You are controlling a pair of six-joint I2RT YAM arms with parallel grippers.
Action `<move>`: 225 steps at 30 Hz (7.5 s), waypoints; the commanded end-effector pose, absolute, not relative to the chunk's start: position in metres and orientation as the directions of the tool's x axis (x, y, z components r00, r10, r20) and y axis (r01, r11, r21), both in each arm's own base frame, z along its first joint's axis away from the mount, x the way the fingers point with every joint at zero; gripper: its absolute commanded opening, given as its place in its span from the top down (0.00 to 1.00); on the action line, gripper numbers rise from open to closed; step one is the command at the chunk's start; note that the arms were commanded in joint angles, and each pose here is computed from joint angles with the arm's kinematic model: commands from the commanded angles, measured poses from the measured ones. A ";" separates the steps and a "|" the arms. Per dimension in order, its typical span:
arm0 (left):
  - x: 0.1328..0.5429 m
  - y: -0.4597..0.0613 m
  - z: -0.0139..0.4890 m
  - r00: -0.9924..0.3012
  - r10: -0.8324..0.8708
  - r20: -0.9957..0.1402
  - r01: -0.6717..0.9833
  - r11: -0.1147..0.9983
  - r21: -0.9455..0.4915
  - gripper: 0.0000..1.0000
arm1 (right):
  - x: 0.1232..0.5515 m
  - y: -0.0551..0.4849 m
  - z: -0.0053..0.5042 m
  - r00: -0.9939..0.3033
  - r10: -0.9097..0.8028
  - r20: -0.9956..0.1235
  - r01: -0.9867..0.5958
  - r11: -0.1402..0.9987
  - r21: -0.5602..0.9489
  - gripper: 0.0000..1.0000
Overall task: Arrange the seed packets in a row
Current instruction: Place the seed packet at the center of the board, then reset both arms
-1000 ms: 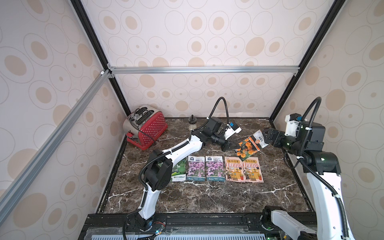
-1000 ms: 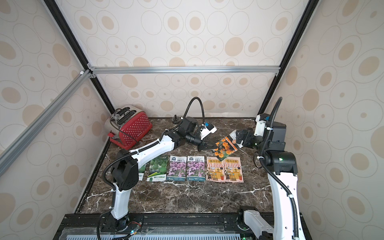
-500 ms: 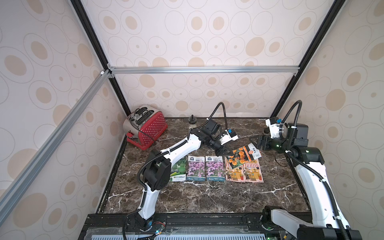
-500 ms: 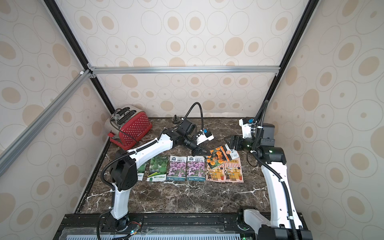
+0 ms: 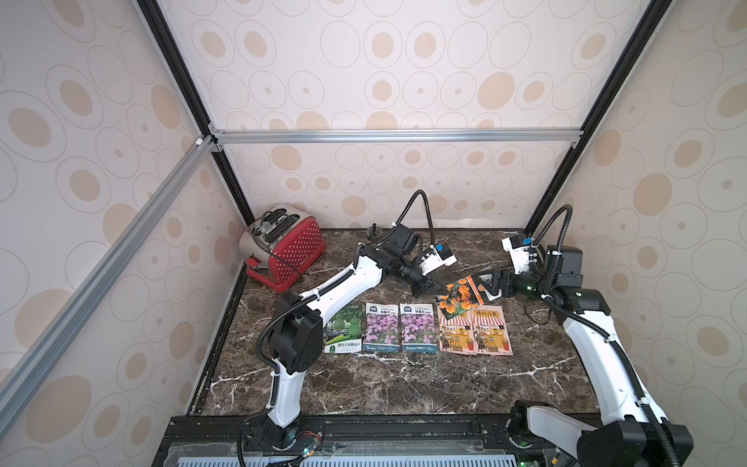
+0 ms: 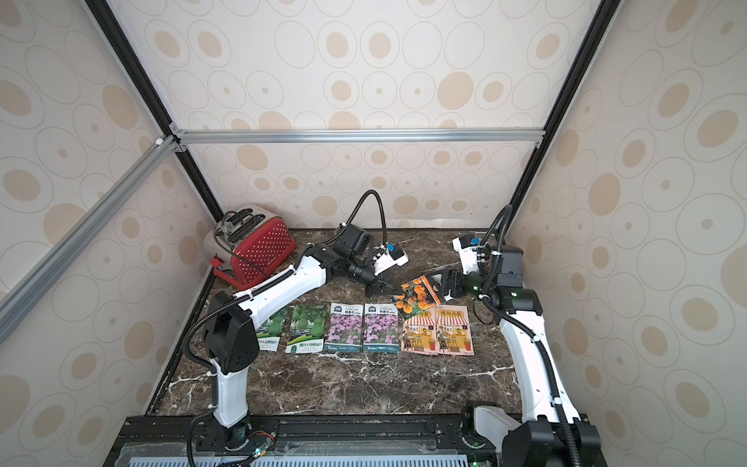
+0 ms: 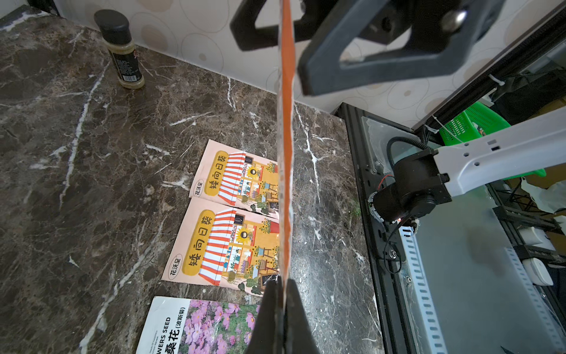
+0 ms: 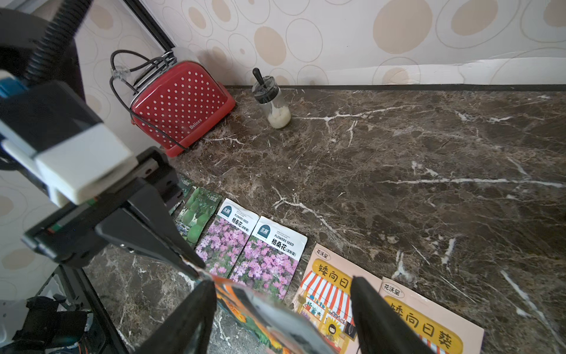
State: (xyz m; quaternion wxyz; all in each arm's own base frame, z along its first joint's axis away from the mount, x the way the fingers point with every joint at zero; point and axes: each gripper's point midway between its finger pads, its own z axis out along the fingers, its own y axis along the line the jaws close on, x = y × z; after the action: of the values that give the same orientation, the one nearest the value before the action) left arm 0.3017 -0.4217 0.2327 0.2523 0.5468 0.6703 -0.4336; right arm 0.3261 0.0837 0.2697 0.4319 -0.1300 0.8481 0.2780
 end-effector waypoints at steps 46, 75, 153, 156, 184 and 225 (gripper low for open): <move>0.393 -0.434 0.303 -0.803 -0.506 -0.314 0.274 0.155 -0.949 0.24 | 0.333 0.022 0.348 -0.013 0.753 -0.658 0.092 0.656 0.749 1.00; 0.361 -0.514 0.309 -0.899 -0.431 -0.070 0.130 -0.111 -0.985 0.31 | 0.330 0.046 0.368 -0.004 0.701 -0.713 0.052 0.712 0.700 1.00; 0.303 -0.676 0.120 -0.930 -0.077 -0.360 0.315 0.339 -0.886 1.00 | 0.243 0.009 0.355 -0.382 0.091 -0.920 0.153 0.988 0.034 0.00; 0.300 -0.681 0.109 -0.933 -0.078 -0.351 0.303 0.355 -0.884 1.00 | 0.242 0.008 0.353 -0.377 0.093 -0.922 0.157 0.987 0.035 0.00; 0.308 -0.689 0.109 -0.917 -0.129 -0.377 0.311 0.359 -0.880 0.48 | 0.251 0.017 0.332 -0.408 0.069 -0.910 0.118 0.993 0.023 0.00; 0.361 -0.530 0.253 -0.724 -0.081 -0.685 0.578 0.471 -0.666 0.16 | 0.292 0.011 0.339 -0.455 0.214 -0.864 0.131 0.976 0.173 0.00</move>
State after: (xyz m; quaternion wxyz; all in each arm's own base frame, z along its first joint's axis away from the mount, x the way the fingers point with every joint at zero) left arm 0.3341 -0.5825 0.1994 0.2761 0.1422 0.8055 -0.5046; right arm 0.2737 0.0058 0.3396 0.5175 0.0917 0.8506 -0.0198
